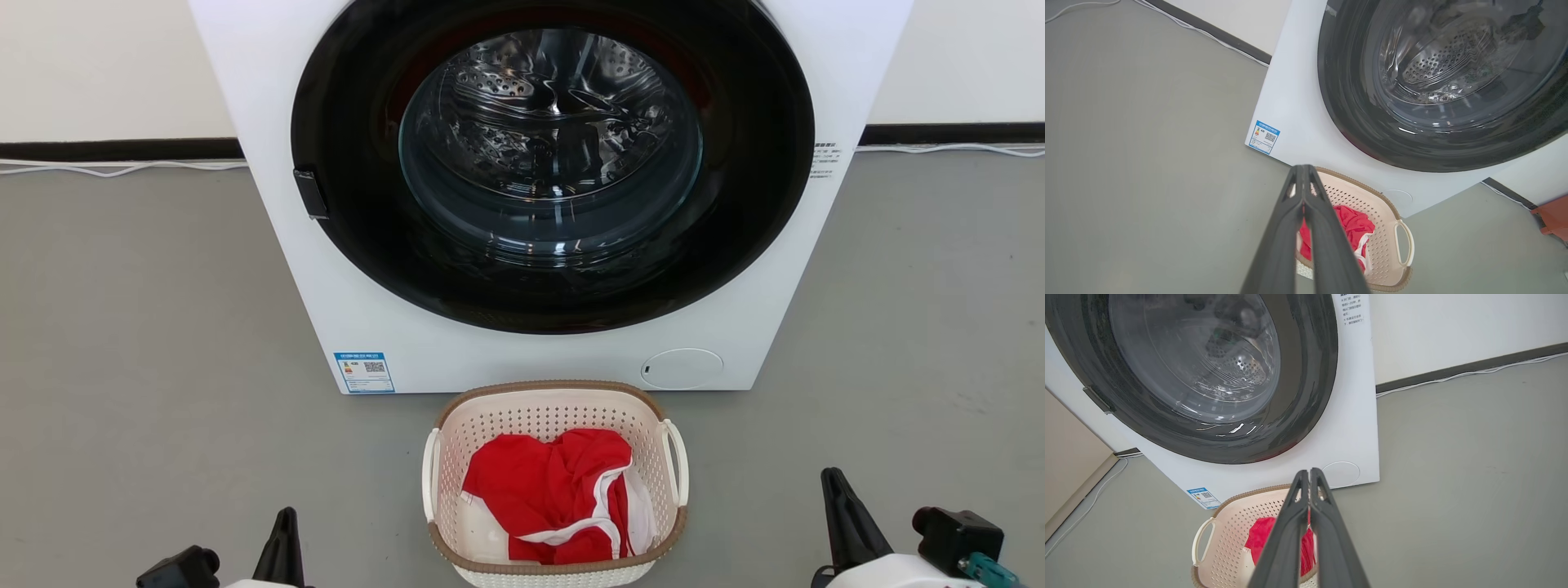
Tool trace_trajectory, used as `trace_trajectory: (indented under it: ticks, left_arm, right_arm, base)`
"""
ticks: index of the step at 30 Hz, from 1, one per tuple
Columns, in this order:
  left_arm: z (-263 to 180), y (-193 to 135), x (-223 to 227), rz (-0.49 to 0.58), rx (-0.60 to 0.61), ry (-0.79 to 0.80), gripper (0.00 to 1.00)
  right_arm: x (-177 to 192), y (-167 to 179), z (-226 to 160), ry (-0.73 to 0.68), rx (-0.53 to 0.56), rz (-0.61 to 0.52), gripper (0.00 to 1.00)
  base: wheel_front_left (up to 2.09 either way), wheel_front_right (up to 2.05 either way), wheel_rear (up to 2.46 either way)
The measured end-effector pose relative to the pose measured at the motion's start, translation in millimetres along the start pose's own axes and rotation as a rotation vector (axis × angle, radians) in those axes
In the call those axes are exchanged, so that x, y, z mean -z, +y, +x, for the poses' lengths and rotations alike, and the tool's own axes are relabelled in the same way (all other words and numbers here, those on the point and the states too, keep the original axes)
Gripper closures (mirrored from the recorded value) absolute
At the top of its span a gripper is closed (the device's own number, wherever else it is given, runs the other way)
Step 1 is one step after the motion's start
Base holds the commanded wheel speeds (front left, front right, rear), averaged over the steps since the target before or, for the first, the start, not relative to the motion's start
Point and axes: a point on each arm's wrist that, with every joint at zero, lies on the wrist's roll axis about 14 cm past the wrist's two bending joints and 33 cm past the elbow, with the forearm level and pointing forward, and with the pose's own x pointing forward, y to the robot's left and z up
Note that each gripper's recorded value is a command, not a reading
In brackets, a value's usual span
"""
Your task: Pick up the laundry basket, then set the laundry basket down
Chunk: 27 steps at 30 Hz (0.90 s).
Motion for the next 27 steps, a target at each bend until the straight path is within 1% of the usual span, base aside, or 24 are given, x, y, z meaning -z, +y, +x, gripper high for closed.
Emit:
trace_trajectory:
  ticks: [20, 27]
  left_arm:
    - [3.0, -0.5, -2.6, -0.209, -0.008, 0.023, 1.0]
    - [5.9, -3.4, -7.1, -0.283, 0.0, 0.019, 1.0]
  right_arm:
    - [-3.5, -4.5, 0.8, -0.005, 0.027, 0.252, 1.0]
    - [-11.6, -3.7, 4.9, -0.028, 0.025, 0.341, 1.0]
  base:
    - [0.0, 0.0, 0.0]
    - [0.0, 0.0, 0.0]
